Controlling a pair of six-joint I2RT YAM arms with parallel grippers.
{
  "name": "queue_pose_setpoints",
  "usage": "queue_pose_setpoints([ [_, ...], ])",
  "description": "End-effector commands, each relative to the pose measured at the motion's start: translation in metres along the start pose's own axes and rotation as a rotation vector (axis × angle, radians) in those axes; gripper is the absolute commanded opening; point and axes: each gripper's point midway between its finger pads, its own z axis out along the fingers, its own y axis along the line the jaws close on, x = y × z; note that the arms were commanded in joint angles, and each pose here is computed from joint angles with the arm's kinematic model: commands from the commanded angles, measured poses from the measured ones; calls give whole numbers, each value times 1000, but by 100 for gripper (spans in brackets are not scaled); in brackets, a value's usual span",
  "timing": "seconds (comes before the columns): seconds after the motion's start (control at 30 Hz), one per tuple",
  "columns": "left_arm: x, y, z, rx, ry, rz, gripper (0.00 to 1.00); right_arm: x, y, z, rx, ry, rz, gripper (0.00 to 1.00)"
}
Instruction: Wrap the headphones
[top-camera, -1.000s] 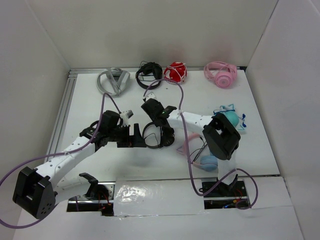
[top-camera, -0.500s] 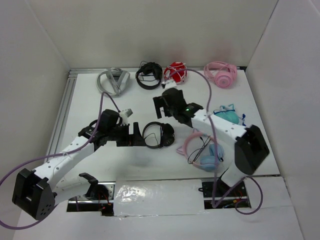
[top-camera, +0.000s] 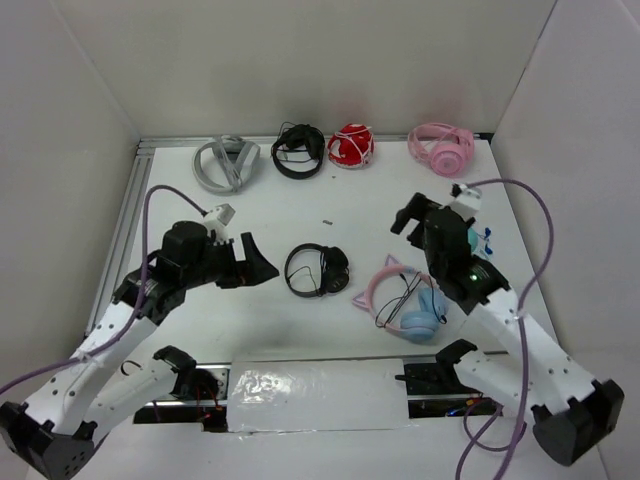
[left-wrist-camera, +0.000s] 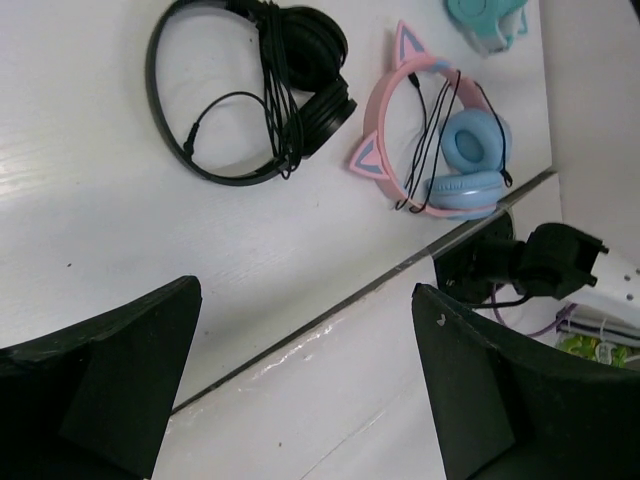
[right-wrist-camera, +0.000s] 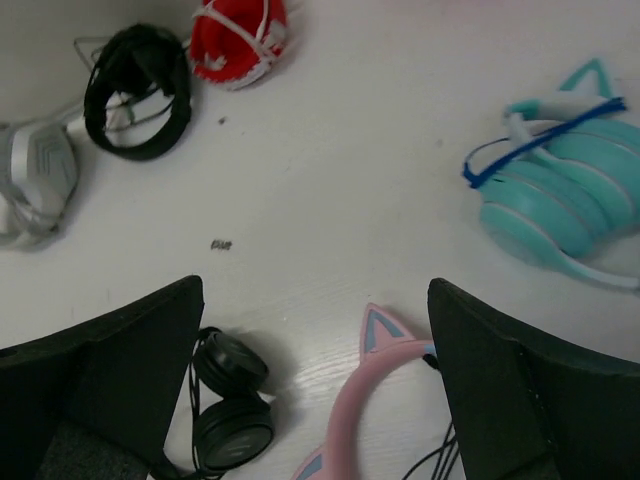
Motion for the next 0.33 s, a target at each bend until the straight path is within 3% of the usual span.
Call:
queue_pose_setpoints([
  [0.0,-18,-6,-24,-33,-114,-45,99,-25,-46,-31,143,-149,139,100],
  [0.3,-22,-1,-50,-58,-225,-105,99,-44,-77,-75,120,-304,293,100],
])
